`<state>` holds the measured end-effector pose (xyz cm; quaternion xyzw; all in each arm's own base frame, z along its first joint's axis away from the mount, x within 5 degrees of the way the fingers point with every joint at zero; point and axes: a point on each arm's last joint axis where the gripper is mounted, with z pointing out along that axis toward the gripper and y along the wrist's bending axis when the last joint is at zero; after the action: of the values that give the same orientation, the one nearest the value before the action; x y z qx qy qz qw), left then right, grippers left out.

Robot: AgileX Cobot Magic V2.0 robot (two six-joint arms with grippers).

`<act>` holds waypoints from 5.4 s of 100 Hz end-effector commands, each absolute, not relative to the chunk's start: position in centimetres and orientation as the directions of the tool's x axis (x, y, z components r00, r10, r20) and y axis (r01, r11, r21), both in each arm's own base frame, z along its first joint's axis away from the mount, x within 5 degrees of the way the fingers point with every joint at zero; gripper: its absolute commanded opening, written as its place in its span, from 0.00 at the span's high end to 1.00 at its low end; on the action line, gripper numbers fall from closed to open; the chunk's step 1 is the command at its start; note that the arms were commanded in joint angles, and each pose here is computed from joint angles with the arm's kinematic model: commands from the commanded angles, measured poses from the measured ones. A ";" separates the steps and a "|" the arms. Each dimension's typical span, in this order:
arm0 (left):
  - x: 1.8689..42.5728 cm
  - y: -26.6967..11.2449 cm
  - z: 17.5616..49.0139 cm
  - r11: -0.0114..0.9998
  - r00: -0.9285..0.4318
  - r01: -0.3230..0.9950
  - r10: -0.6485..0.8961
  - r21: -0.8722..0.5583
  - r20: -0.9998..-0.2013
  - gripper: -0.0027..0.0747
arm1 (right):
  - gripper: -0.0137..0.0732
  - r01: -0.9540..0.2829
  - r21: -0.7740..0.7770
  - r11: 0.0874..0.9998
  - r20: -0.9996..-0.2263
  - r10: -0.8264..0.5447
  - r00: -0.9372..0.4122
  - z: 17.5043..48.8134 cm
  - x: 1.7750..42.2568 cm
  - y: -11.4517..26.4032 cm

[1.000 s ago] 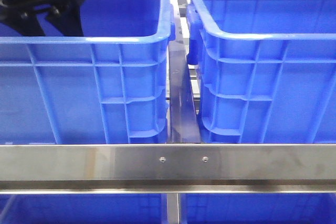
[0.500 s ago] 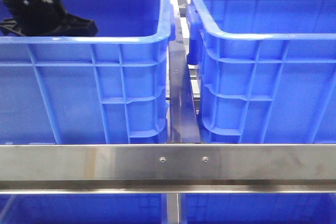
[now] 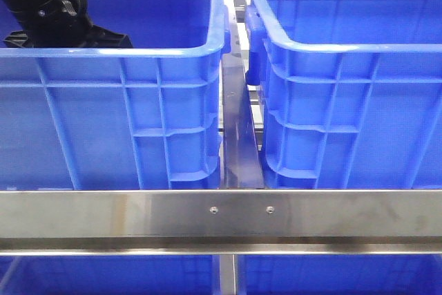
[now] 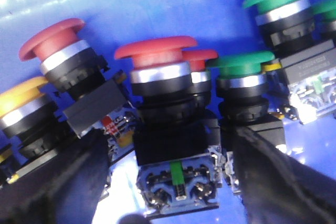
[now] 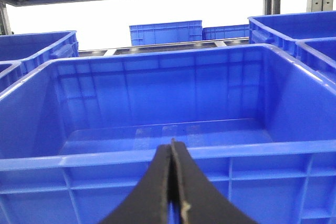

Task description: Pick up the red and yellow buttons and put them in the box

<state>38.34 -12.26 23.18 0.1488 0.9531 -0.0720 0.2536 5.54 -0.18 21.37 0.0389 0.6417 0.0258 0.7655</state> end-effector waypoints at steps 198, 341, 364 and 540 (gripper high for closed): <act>17.5 -22.4 41.9 0.543 -0.308 0.840 0.499 0.015 -0.810 0.99 | 0.92 -0.001 0.090 0.996 -0.918 0.084 0.388 26.7 3.9 -0.2; 17.6 -22.5 41.8 0.542 -0.311 0.840 0.502 0.013 -0.807 0.99 | 0.21 -0.328 0.610 0.721 -0.782 0.481 -0.397 39.6 8.9 4.5; 17.6 -22.5 41.8 0.542 -0.311 0.840 0.502 0.013 -0.807 0.99 | 0.21 -0.466 0.701 0.540 -0.710 0.470 -0.524 39.3 13.5 6.2; 17.6 -22.5 41.8 0.541 -0.315 0.841 0.499 0.006 -0.808 0.90 | 0.62 -0.479 0.843 0.243 -0.536 0.301 -0.789 35.6 20.7 12.1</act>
<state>18.04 -22.61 39.38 0.4437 0.8078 -0.1808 0.3434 21.29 11.94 33.65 -0.0456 0.7562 0.5728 0.3130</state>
